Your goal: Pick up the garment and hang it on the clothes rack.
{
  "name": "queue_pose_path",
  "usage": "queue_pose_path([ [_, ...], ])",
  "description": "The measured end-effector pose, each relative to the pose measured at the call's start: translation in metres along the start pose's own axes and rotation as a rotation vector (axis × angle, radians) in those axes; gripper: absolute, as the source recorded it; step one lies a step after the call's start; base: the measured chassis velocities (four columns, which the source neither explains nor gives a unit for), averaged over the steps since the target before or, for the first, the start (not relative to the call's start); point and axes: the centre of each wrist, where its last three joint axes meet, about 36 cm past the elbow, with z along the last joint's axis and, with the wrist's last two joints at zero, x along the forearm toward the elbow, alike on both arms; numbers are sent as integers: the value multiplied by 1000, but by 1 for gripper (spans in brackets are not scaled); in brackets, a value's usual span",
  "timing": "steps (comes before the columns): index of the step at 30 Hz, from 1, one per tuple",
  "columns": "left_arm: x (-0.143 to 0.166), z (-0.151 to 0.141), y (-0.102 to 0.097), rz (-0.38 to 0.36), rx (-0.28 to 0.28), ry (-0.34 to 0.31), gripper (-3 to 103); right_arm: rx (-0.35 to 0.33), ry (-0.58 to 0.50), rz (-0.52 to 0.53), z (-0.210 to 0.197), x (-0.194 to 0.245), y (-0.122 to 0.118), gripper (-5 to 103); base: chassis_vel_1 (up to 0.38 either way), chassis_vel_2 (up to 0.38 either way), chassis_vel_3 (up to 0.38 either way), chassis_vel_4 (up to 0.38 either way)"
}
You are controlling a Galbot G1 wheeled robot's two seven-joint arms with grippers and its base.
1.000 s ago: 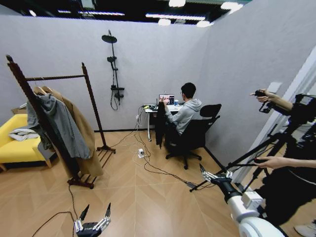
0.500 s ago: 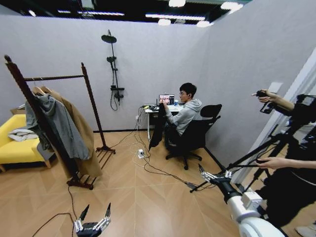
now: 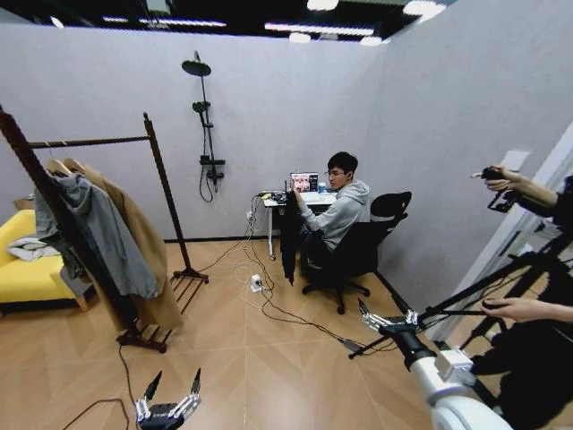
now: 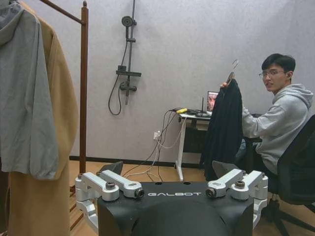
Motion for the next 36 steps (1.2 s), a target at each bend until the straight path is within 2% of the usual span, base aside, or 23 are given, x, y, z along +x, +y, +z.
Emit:
queue_pose_path([
  [15, 0, 0, 0, 0, 0, 0, 100, 20, -9, -21, 4, -5, -4, 100, -185, 181, 174, -182],
  [26, 0, 0, 0, 0, 0, 0, 100, 38, -39, -57, -9, -7, -5, 100, -237, 233, 223, -237],
  [36, 0, 0, 0, 0, 0, 0, 100, 33, -42, -128, -12, -15, -12, 100, -236, 244, 244, -241],
])
